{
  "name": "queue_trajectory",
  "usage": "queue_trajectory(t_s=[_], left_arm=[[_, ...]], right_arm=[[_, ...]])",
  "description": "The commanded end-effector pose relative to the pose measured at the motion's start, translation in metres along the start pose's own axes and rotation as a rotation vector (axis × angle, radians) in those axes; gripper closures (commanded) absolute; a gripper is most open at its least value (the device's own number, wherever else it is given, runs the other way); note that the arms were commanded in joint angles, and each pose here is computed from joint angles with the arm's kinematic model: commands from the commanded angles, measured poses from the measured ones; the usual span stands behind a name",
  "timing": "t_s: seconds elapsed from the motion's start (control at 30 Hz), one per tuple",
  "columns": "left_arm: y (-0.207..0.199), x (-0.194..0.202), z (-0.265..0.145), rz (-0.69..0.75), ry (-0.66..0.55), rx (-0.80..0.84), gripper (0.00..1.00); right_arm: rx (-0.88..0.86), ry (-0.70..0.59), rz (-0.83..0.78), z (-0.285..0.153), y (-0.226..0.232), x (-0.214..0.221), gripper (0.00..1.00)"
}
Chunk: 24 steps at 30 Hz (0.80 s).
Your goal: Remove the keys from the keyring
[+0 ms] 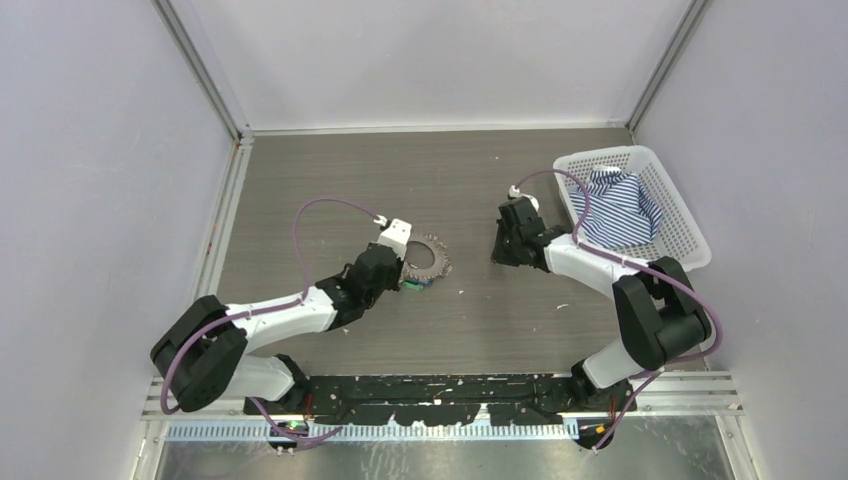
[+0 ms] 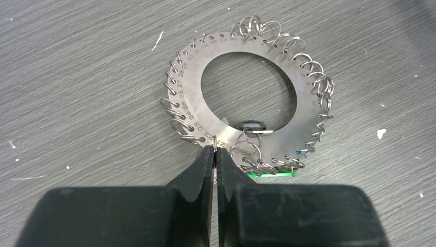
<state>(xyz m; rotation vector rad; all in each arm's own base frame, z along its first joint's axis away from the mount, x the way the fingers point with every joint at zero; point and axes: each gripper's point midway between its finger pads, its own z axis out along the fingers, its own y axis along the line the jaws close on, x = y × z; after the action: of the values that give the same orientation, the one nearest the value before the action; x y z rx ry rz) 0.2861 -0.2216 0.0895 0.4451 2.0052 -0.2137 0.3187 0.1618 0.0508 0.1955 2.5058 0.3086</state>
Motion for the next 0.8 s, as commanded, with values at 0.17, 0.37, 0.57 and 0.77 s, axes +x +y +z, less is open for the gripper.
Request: queue_trajectory(t_s=[0.17,0.37,0.57,0.77], left_arm=[[0.008,-0.038,-0.021,-0.024,-0.013,-0.034,0.47],[-0.002,-0.066,-0.04,-0.017,0.048,0.022,0.0],[0.005,-0.1,-0.057,-0.083,0.07,-0.03,0.0],[0.014,-0.123,-0.071,-0.102,0.006,-0.058,0.0]], right_arm=[[-0.005,-0.07,0.024,-0.004,0.003,-0.016,0.32],[-0.034,-0.157,0.014,-0.035,0.011,-0.043,0.01],[-0.101,-0.292,0.014,-0.078,0.031,-0.087,0.0],[-0.205,-0.392,0.022,-0.112,0.055,-0.118,0.0]])
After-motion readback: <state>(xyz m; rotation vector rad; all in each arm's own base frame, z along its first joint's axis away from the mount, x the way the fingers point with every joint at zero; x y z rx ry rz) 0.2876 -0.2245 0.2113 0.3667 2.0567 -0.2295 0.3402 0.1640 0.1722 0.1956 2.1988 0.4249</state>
